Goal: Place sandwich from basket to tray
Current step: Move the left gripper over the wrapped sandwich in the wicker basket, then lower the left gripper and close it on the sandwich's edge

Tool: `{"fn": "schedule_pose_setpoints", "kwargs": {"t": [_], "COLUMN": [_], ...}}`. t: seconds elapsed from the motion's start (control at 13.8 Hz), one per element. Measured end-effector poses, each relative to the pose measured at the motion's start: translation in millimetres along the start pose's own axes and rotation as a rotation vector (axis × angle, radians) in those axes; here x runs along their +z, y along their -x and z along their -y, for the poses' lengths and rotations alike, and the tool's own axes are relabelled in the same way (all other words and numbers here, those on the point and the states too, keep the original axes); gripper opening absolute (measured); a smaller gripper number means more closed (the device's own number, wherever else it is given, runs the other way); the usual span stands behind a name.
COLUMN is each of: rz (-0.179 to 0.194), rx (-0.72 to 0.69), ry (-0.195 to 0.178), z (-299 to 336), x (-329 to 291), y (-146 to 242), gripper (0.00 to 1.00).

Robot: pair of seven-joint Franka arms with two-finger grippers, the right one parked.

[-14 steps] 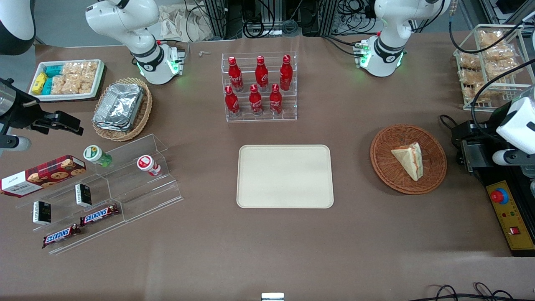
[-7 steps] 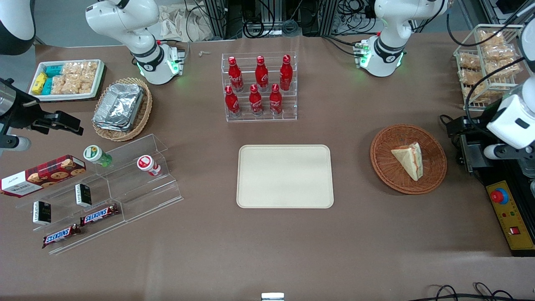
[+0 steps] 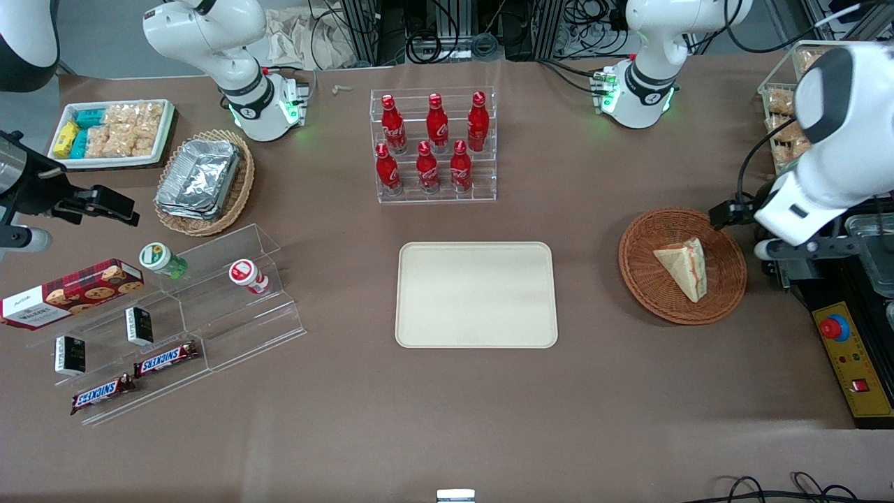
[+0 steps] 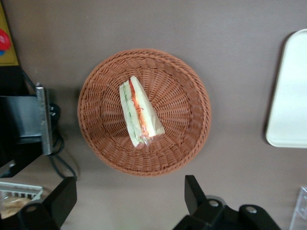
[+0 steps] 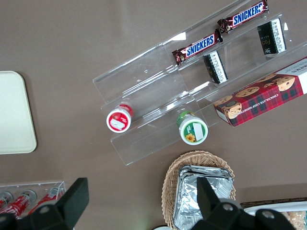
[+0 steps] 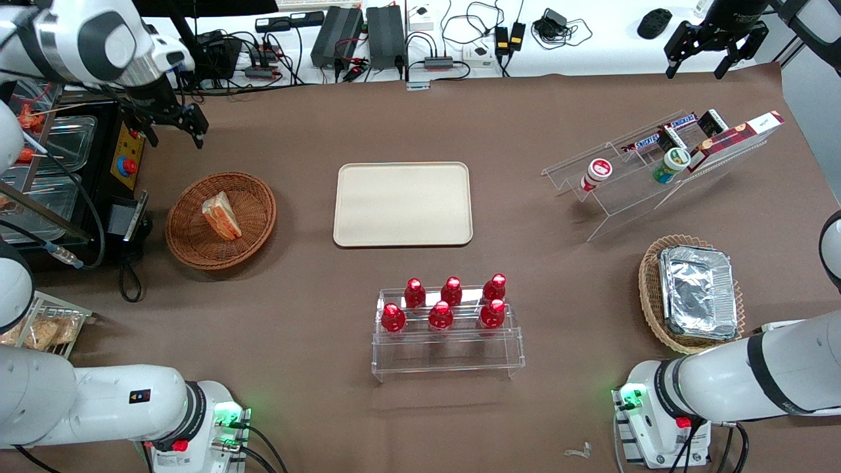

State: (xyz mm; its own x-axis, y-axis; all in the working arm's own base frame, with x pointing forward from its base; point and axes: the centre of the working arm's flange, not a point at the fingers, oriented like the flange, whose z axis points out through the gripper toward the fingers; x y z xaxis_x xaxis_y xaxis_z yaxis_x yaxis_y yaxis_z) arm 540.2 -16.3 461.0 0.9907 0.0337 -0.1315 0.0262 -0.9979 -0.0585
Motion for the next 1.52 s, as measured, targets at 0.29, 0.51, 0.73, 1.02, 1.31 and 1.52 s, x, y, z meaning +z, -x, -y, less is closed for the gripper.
{"fn": "schedule_pose_setpoints", "kwargs": {"t": [0.29,0.51,0.73,1.02,1.31,1.52], "rz": [-0.020,-0.019,0.013,0.027,0.051,0.052], "rx": [-0.089,-0.144,-0.165,-0.178,-0.197,-0.200], "ry": [0.038,0.042,0.044,0.051,0.051,0.051], "z": [24.6,17.4,8.4,7.1,11.8,11.7], "x": [51.9,94.3,130.1,166.5,183.3,183.8], "y": [2.0,4.6,-2.5,-13.8,-15.8,-15.8], "gripper": [1.00,1.00,1.00,1.00,1.00,1.00]}}
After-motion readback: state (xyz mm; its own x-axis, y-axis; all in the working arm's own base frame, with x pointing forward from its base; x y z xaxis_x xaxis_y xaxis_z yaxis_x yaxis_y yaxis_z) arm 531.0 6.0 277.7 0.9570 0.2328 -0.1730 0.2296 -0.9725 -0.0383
